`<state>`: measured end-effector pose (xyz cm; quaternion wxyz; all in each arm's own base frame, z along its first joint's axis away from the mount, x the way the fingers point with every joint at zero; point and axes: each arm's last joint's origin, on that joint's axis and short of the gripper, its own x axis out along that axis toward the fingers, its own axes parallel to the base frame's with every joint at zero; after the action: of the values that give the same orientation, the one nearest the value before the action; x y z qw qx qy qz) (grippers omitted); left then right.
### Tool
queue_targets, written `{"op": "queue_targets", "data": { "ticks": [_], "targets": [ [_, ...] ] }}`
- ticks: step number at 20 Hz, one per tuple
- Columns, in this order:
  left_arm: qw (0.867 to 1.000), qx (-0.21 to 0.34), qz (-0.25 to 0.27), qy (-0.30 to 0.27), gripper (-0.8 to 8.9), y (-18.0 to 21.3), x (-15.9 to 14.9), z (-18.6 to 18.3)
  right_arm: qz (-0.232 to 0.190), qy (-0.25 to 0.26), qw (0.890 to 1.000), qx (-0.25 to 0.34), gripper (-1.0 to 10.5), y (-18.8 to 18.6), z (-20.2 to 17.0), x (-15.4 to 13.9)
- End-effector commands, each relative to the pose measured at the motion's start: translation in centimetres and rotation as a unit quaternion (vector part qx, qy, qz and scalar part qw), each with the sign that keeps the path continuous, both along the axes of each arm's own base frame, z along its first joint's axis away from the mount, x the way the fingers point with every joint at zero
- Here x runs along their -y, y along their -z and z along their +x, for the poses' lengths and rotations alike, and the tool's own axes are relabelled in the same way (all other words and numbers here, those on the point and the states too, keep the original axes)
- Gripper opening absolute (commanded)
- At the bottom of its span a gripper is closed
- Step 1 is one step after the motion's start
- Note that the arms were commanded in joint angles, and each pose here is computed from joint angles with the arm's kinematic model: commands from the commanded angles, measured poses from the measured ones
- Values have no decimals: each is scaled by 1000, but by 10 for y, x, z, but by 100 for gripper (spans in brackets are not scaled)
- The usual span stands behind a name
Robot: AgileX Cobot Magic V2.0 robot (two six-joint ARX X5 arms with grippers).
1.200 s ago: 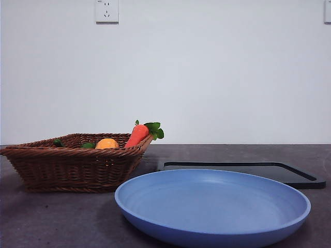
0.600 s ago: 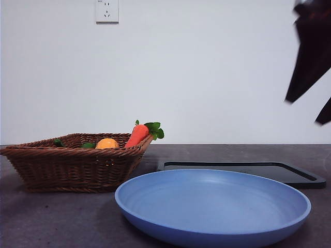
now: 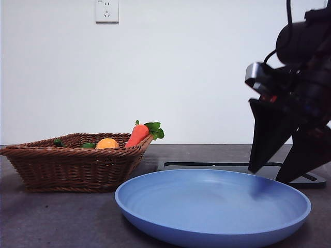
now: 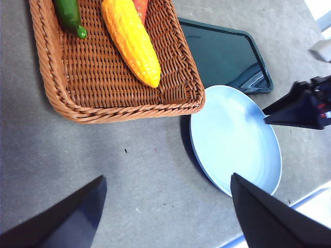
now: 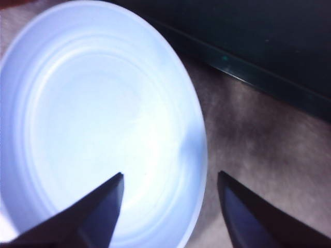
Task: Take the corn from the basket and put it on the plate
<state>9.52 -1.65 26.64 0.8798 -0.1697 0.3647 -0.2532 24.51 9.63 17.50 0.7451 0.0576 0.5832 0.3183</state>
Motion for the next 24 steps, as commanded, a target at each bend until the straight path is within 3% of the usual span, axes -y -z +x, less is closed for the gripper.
{"op": "queue_targets", "data": {
  "ticks": [1,9,15,20,24],
  "targets": [
    [1000,16,3,7,391,-5,0,1,0,-2,1000,-4,231,5,6,-5],
    [1000,22,3,7,391,-6,0,2,-1,-2,1000,-7,2,13,10,-7],
    [1000,9,-2,1,390,-8,0,7,3,9,1000,-12,2,9,9,-6],
    [1000,17,4,6,390,-31,3,21,23,8,1000,9,2,-27,-10,0],
    [999,-2,46,10,390,-40,15,49,36,15,998,42,2,-62,-37,11]
  ]
}}
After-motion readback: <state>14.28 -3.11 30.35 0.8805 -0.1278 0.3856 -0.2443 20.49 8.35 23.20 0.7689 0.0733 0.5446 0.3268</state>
